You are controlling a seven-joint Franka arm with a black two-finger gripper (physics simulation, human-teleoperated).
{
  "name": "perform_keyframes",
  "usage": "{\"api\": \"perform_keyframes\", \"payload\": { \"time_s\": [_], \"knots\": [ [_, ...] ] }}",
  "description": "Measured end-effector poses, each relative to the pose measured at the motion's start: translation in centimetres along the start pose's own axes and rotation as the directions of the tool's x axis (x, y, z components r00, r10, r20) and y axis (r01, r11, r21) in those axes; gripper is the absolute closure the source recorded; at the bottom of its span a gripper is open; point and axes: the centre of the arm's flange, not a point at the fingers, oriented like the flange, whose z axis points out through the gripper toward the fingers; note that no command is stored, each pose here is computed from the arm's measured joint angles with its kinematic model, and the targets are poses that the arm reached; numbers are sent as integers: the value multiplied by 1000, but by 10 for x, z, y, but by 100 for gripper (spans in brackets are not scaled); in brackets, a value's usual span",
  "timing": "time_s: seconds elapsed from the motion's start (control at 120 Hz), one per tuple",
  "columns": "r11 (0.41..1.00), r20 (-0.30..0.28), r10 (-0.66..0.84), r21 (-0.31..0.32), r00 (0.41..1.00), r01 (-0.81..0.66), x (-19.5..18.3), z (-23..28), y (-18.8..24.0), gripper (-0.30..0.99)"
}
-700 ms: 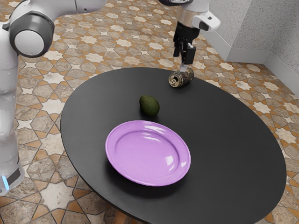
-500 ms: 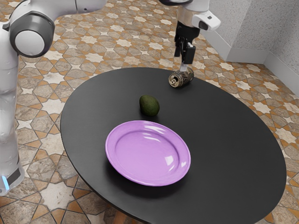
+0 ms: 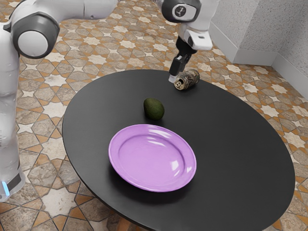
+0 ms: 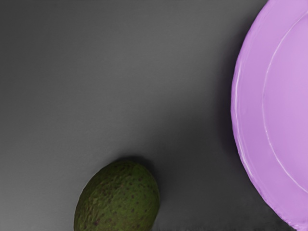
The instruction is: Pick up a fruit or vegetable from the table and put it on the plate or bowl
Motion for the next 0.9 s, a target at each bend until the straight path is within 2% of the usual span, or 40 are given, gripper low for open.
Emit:
{"api": "perform_keyframes", "payload": {
  "time_s": [0.2,0.425,0.9],
  "knots": [
    [965,21,264,-1,964,-264,-1,47,-14,3],
    [888,27,460,-16,888,-460,-11,91,-24,3],
    [736,-3,677,-16,736,-677,-41,119,4,3]
  ]
}}
